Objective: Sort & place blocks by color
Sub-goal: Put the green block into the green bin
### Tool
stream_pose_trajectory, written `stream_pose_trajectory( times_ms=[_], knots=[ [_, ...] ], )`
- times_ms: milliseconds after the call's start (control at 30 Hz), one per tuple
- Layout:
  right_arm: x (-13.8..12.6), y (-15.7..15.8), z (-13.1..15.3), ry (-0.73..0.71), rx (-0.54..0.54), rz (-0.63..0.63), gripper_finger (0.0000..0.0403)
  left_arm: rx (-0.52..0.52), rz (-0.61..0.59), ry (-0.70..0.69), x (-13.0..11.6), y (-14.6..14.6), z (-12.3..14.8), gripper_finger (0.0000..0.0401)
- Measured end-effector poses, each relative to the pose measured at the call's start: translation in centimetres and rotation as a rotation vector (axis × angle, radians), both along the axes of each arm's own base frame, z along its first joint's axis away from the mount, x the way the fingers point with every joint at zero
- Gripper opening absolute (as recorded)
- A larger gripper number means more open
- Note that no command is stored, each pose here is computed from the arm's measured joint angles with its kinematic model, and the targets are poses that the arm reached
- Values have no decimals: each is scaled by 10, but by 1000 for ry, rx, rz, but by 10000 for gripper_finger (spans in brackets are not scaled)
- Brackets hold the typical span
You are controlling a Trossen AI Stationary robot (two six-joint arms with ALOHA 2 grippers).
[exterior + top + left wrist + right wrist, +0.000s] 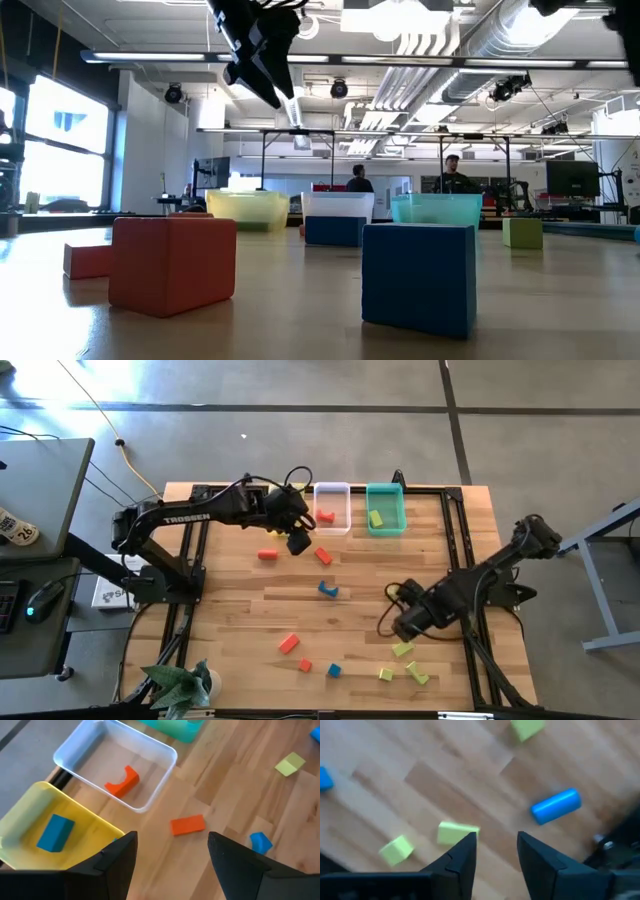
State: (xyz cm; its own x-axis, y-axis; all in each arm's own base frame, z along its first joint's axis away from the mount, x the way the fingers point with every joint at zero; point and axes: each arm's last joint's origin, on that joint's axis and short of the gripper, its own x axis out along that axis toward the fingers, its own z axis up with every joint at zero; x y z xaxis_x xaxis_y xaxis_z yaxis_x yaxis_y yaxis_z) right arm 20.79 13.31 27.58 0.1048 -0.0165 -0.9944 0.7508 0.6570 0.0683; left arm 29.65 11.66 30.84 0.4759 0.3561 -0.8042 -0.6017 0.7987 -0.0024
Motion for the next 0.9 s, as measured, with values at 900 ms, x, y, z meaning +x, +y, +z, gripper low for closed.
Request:
stream_pose_trajectory(
  times_ms=[900],
  knots=[
    [-3,111,-88,86,199,10,188,-42,-227,72,12,-67,-4,232]
  ],
)
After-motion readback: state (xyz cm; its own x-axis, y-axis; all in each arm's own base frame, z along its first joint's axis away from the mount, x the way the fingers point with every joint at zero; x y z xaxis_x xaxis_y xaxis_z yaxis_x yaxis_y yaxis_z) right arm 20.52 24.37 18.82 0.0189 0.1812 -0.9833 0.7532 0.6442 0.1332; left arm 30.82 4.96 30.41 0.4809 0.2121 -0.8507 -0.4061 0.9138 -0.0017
